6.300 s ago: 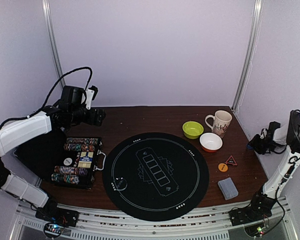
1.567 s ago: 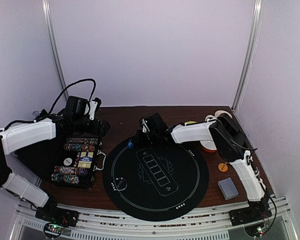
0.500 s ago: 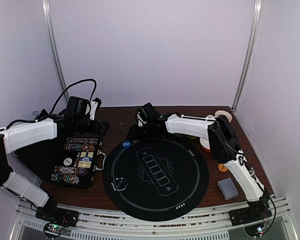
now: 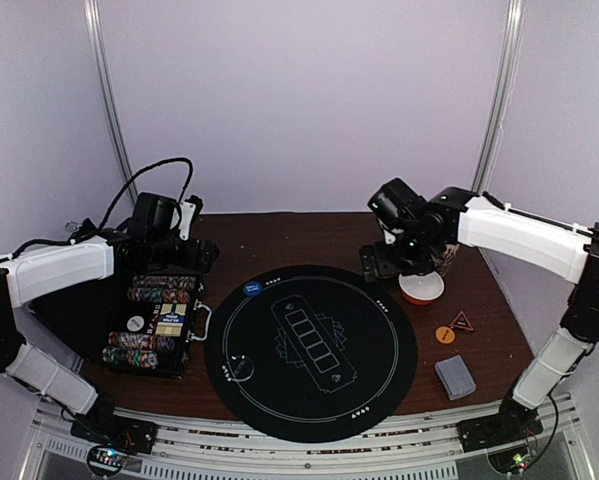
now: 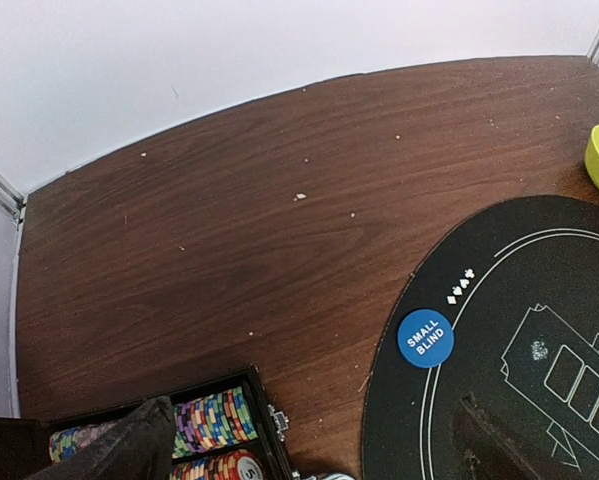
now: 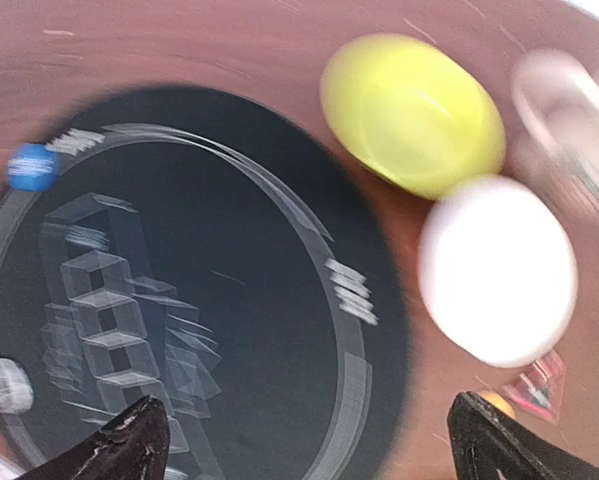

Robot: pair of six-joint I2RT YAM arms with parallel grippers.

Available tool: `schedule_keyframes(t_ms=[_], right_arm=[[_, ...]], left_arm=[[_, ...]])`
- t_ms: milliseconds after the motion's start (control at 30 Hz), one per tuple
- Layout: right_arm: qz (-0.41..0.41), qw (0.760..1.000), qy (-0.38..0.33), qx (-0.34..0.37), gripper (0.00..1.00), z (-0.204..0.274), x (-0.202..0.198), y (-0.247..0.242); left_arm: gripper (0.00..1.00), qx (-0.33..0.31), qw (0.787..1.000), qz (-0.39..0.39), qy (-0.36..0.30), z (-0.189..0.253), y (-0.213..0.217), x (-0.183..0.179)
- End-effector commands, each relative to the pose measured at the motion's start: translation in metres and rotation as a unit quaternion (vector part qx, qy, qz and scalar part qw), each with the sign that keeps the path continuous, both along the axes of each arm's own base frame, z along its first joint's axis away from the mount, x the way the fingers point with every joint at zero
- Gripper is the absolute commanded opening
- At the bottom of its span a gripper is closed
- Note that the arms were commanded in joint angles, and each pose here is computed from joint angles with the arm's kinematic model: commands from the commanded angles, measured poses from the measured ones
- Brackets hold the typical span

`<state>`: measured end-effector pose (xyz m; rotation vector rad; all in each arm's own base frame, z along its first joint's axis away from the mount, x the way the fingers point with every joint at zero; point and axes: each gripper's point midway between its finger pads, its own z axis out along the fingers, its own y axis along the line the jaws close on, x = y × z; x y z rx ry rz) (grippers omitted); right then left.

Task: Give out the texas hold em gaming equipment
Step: Pick up the big blind button from the center of the board.

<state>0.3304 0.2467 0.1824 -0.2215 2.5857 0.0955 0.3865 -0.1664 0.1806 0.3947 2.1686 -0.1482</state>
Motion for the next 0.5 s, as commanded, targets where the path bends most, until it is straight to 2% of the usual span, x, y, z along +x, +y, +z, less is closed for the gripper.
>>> schedule_keyframes(t_ms=[0,67,200,300,467], right_arm=[[-0.105,0.988,0.076,-0.087,1.00,-0.049,-0.042,-0.104],[-0.127,0.984,0.096,-0.076,1.00,-0.064,-0.056,-0.122],[-0.140,0.981,0.134,-0.029,1.00,-0.094,-0.072,-0.128],[-0.161,0.975,0.151,-0.035,0.98,-0.115,-0.074,-0.145],[-0.184,0.968,0.171,-0.020,0.87,-0.142,-0.075,-0.170]], left_arm=[[0.98,-0.007,1.000,-0.003,-0.017,0.008,-0.002,0.005],[0.98,-0.007,1.000,-0.002,-0.017,0.008,-0.001,0.005],[0.98,-0.007,1.000,-0.002,-0.015,0.006,-0.002,0.006],[0.98,-0.005,1.000,-0.002,-0.014,0.005,-0.002,0.006],[0.98,-0.001,1.000,0.000,-0.015,0.005,-0.001,0.007]])
